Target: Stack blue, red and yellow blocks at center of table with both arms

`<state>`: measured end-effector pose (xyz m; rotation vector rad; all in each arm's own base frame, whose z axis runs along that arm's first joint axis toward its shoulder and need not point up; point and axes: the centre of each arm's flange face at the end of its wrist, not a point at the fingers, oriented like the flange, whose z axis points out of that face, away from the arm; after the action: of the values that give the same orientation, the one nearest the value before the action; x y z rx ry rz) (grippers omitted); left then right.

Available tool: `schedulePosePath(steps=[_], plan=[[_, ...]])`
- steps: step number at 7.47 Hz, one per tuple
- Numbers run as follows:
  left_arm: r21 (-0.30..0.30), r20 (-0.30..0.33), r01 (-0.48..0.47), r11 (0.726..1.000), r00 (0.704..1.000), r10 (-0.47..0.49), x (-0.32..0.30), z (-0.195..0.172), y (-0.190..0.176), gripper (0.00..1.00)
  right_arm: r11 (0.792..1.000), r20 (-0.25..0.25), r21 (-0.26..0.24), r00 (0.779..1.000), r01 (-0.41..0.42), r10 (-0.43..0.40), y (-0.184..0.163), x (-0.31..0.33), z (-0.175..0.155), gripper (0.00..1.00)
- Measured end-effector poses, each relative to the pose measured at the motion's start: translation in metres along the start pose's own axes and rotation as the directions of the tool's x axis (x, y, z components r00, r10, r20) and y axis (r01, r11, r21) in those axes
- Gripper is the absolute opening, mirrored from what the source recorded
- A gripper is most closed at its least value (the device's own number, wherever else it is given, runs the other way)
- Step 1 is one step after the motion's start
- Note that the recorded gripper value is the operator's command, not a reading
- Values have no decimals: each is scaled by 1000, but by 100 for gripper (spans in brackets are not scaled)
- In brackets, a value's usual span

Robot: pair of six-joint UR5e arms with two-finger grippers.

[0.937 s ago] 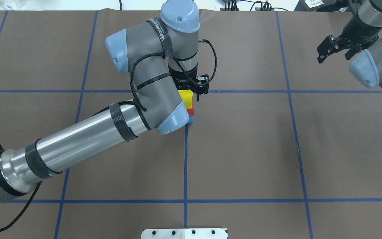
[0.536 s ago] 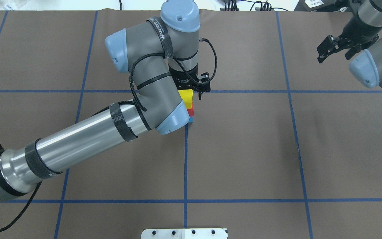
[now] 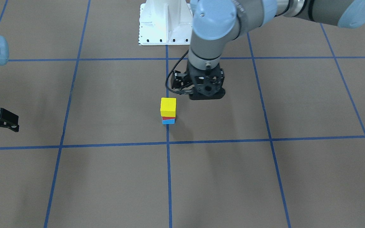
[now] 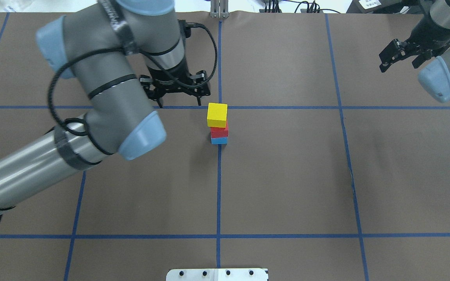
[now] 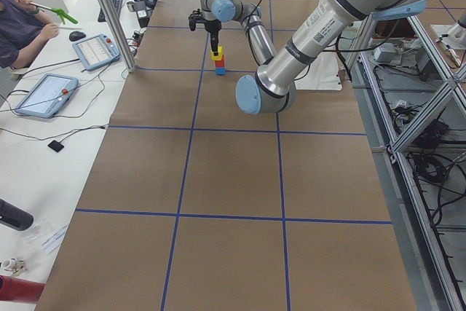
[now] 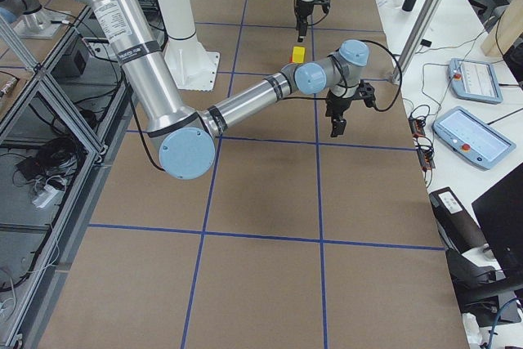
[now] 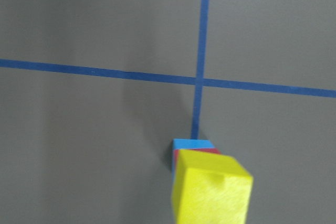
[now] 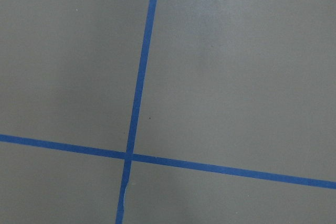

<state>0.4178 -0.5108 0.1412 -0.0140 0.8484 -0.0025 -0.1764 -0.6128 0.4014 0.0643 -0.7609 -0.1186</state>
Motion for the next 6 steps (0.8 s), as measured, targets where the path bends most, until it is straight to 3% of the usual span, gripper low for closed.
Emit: schedulePosePath(steps=[2, 4, 5, 6], plan=[[48, 58, -87, 995, 995, 84, -173, -18, 23, 100, 1000, -10, 13, 1000, -4, 4, 1, 5, -5, 99], [85, 151, -161, 983, 978, 147, -351, -34, 23, 100, 999, -58, 20, 998, -34, 35, -2, 31, -2, 99], [60, 199, -257, 965, 950, 240, -449, -41, 21, 100, 998, -77, 33, 995, -57, 60, -1, 58, -10, 99], [20, 207, -321, 947, 928, 310, -536, -42, 24, 100, 997, -81, 38, 994, -65, 67, 5, 91, -19, 99]])
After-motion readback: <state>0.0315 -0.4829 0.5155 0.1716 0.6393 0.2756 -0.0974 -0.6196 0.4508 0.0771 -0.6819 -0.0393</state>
